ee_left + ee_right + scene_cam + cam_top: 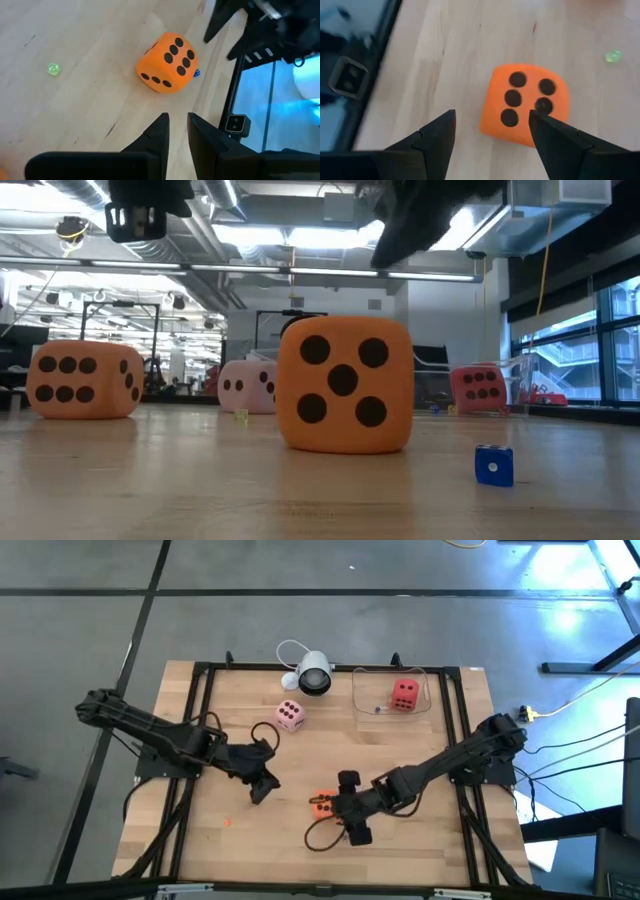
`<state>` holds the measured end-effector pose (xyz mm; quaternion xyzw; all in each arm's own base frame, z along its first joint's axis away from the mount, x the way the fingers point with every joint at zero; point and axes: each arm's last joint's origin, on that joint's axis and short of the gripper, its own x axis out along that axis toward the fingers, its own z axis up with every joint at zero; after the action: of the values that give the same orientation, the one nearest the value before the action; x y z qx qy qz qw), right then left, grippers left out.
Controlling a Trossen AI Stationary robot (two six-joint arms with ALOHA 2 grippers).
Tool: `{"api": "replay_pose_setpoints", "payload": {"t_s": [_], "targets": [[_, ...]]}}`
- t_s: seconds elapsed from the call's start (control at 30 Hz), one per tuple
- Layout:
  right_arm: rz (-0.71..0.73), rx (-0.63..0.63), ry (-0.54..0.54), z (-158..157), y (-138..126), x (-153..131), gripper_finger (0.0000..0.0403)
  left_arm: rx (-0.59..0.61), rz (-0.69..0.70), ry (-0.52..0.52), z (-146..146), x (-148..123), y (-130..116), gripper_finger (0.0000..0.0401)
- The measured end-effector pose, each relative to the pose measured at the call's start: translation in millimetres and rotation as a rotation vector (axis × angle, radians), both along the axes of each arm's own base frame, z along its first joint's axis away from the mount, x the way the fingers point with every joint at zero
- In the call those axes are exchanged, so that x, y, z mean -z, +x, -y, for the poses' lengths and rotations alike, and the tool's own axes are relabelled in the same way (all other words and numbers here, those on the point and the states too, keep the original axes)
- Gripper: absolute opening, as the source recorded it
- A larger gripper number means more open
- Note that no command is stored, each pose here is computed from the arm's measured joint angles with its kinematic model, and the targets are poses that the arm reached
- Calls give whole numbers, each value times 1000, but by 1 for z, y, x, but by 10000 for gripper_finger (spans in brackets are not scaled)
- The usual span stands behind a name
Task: Pick & Place Dice
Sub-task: Put the bottom large orange dice into the transparent container
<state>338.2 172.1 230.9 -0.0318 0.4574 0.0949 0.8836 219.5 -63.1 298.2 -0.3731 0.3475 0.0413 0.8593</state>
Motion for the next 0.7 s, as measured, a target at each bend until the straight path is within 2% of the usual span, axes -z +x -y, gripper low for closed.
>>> {"api": "replay_pose_setpoints", "payload": {"t_s": [0.27,0.47,0.6,0.7], "targets": [[-46,-100,-90,-19,10,19,250,-2,-5,5,1,1,-1,63],[-39,-149,-267,-31,28,15,249,-1,-8,4,0,1,-1,63],[-114,-159,-310,-36,37,26,249,-2,-8,2,1,1,-1,63],[-153,-152,-386,-39,43,35,249,-4,-13,-1,1,1,-1,63]]}}
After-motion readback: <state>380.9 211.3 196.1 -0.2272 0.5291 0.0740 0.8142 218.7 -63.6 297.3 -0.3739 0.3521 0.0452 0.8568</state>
